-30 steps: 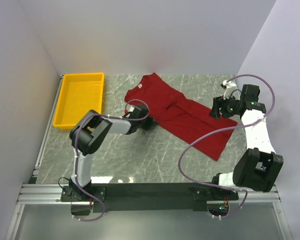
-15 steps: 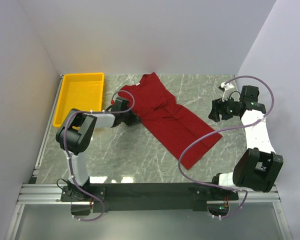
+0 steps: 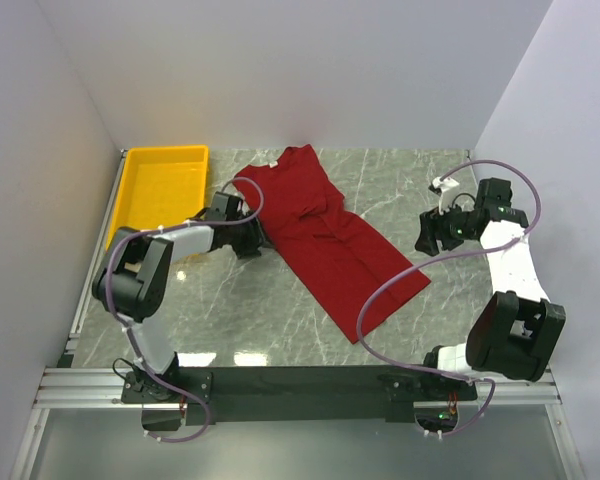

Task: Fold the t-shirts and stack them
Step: Fold the tshirt

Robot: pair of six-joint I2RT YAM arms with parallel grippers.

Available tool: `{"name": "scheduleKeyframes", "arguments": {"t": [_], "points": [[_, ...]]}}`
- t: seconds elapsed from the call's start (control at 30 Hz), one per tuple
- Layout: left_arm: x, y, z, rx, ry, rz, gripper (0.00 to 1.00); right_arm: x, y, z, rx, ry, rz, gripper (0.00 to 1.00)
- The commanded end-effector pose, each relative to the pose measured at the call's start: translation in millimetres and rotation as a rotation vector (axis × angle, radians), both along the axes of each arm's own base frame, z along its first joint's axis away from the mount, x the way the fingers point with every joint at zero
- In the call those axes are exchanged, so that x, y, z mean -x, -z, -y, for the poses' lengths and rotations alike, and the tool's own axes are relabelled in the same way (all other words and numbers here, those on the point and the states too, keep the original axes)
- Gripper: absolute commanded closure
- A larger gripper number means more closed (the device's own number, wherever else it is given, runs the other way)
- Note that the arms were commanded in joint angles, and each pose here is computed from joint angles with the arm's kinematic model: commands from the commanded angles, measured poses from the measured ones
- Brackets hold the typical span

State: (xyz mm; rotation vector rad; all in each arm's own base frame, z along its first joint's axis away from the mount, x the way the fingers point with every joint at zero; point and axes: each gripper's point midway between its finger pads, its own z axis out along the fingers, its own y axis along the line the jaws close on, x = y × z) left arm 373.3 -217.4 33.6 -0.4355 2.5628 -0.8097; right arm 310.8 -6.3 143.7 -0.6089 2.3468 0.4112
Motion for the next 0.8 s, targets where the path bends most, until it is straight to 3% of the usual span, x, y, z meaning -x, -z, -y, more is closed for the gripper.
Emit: {"name": "scheduleKeyframes", "arguments": {"t": [0.0,0.17,0.33,0.53,0.77], "points": [[60.0,13.5,-12.1,-0.045,0.124,-0.115,0.41,4.4,4.0,-2.3,0.005,-0.057,-0.002,0.27],[88.4,-29.2,-9.1,0.046,0.163,-0.029,0.39,14.5,32.3,-6.0,0.046,-0.160,-0.066,0.27],[118.0,-62.1,20.6,0.218,0.179,0.023,0.38,9.7,71.4,13.0,0.098,-0.055,-0.215,0.28],[150.5,-60.8,68.5,0.378,0.143,-0.057,0.36,14.3,95.3,18.7,0.103,0.038,-0.299,0.29],[155.4,-56.2,105.3,0.498,0.081,-0.115,0.34,32.5,111.3,16.6,0.078,0.068,-0.381,0.30]]}}
